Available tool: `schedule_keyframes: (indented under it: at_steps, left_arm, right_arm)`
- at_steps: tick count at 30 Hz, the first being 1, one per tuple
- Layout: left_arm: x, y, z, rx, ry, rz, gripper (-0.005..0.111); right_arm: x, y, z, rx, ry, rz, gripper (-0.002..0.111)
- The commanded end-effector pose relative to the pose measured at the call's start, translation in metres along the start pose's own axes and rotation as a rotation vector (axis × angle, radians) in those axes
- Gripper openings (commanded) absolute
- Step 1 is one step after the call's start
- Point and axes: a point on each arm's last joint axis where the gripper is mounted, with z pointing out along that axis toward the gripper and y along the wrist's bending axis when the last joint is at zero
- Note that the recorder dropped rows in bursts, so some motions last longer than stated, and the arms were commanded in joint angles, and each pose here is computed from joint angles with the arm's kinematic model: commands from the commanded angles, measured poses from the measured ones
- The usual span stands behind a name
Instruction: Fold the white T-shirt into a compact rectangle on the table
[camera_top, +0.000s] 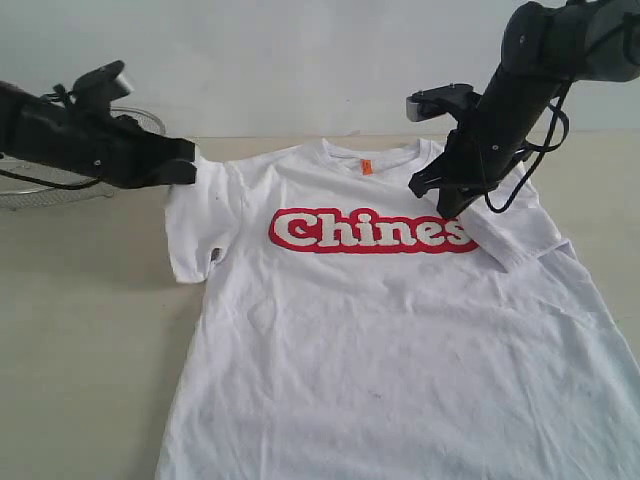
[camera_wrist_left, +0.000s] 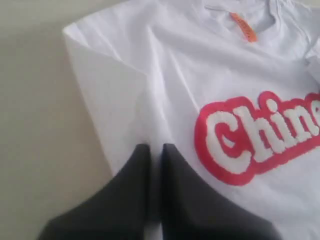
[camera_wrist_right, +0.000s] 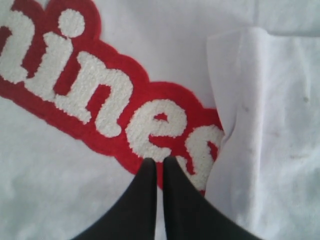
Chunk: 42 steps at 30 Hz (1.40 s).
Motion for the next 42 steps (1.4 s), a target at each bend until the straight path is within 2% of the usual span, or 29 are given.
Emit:
schedule_keyframes:
  at_steps: [1,2,5,8,11,16,21,25,27,29,32,33,35,38,40,42]
  left_arm:
    - [-0.003,-0.041,0.02,0.019,-0.006,0.122,0.005]
    - [-0.009,-0.054,0.027,0.042,-0.017,0.146,0.005]
    - [-0.017,-0.067,0.04,0.064,-0.032,0.117,0.005]
    - [-0.005,-0.068,0.058,0.077,0.024,0.112,0.005]
    - [0.012,-0.078,0.077,0.107,0.082,0.136,0.005]
    - [0.013,-0.101,0.09,0.149,0.087,0.181,0.005]
    - [0.01,-0.101,0.093,0.135,0.075,0.189,0.005]
    - [0.021,-0.099,0.101,0.167,0.12,0.171,0.006]
    - [0.022,-0.1,0.102,0.177,0.125,0.167,0.014]
    - [0.022,-0.101,0.101,0.185,0.121,0.149,0.028]
    - [0.019,-0.105,0.101,0.222,0.096,0.059,0.06]
    - [0.017,-0.107,0.1,0.25,0.086,0.02,0.073]
    - [0.012,-0.111,0.099,0.282,0.073,-0.003,0.082]
    - [0.003,-0.117,0.095,0.314,0.056,0.014,0.072]
    - [-0.005,-0.12,0.089,0.319,0.034,0.033,0.057]
    - [-0.012,-0.119,0.083,0.284,0.019,0.106,0.038]
  right_arm:
    - [0.0,0.0,-0.006,-0.001,-0.006,-0.001,0.0]
    - [0.0,0.0,-0.006,-0.003,-0.002,-0.001,0.0]
    - [0.0,0.0,-0.006,-0.005,0.002,-0.001,0.0]
    - [0.001,0.0,-0.006,-0.006,0.003,-0.001,0.0]
    - [0.0,0.0,-0.006,-0.002,-0.003,-0.001,0.0]
    - [0.0,0.0,-0.006,-0.002,-0.003,-0.001,0.0]
    - [0.0,0.0,-0.006,-0.002,-0.003,-0.001,0.0]
    - [-0.001,0.0,-0.006,0.001,-0.009,-0.002,0.0]
    - [-0.001,0.0,-0.006,0.001,-0.01,-0.002,0.0]
    - [-0.001,0.0,-0.006,0.002,-0.011,-0.002,0.0]
    - [-0.001,0.0,-0.006,0.003,-0.01,-0.003,0.0]
    - [-0.001,0.0,-0.006,0.003,-0.01,-0.006,0.0]
    - [-0.001,0.0,-0.006,0.002,-0.013,-0.005,0.0]
    - [-0.001,0.0,-0.006,-0.002,-0.009,-0.004,0.0]
    - [-0.001,0.003,-0.01,-0.009,-0.009,-0.016,0.0]
    - [-0.003,0.007,-0.017,-0.007,-0.023,-0.036,0.0]
